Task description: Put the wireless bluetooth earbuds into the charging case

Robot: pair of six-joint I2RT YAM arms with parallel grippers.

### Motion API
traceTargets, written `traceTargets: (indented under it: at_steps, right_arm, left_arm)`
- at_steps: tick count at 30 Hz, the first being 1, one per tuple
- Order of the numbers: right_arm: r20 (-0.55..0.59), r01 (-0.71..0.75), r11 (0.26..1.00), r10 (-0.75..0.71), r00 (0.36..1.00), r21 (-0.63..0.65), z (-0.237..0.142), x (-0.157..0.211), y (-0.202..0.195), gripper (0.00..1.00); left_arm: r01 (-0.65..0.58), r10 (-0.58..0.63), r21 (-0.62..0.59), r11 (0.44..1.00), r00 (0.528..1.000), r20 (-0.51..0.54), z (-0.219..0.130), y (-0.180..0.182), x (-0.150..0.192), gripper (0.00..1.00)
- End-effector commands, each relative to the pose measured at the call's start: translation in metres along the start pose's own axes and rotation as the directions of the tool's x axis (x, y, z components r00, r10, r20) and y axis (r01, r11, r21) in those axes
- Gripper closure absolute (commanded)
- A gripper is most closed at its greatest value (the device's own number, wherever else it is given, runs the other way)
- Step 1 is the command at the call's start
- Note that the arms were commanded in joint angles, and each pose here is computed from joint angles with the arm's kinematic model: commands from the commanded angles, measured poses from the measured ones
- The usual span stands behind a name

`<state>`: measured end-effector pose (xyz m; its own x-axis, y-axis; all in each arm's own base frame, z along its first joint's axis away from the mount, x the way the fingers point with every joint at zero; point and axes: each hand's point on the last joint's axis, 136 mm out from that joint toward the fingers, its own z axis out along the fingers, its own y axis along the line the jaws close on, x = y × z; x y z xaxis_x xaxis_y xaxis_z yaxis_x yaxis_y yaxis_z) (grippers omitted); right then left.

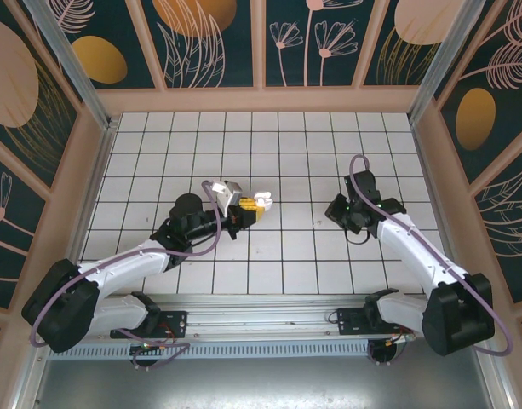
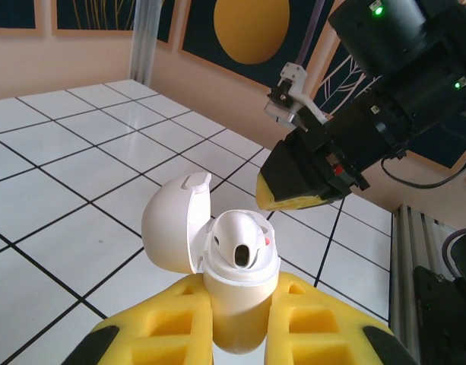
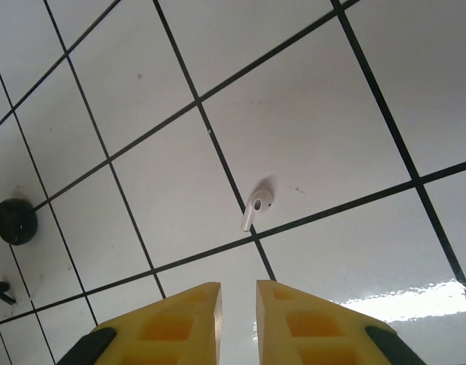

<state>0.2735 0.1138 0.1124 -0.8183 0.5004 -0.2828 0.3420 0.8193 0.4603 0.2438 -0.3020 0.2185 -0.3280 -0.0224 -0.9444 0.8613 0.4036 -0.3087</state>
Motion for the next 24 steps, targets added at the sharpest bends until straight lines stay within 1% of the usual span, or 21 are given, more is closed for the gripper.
traceTargets:
  at_steps: [1, 7, 18, 24]
  right_arm:
    - [-0.014, -0.022, 0.999, 0.022, 1.000, -0.034, 0.015, 0.000, 0.003, 0.82]
    - [-0.072, -0.041, 0.999, 0.043, 0.996, 0.028, 0.037, 0.008, -0.009, 0.76]
    - [-0.154, -0.032, 0.995, 0.047, 0.987, 0.099, 0.075, 0.017, -0.016, 0.76]
    - [-0.164, -0.027, 0.994, 0.045, 0.985, 0.106, 0.082, 0.016, -0.012, 0.77]
  left_arm:
    - [-0.001, 0.001, 0.001, 1.000, 1.000, 0.011, 0.000, 0.000, -0.002, 1.00]
    - [0.000, 0.000, 0.004, 1.000, 1.000, 0.006, 0.000, 0.001, 0.002, 1.00]
    - [0.001, -0.001, 0.010, 1.000, 1.000, -0.004, 0.000, 0.001, 0.009, 1.00]
    - [-0.003, 0.003, 0.009, 1.000, 1.000, -0.014, 0.001, 0.002, 0.012, 1.00]
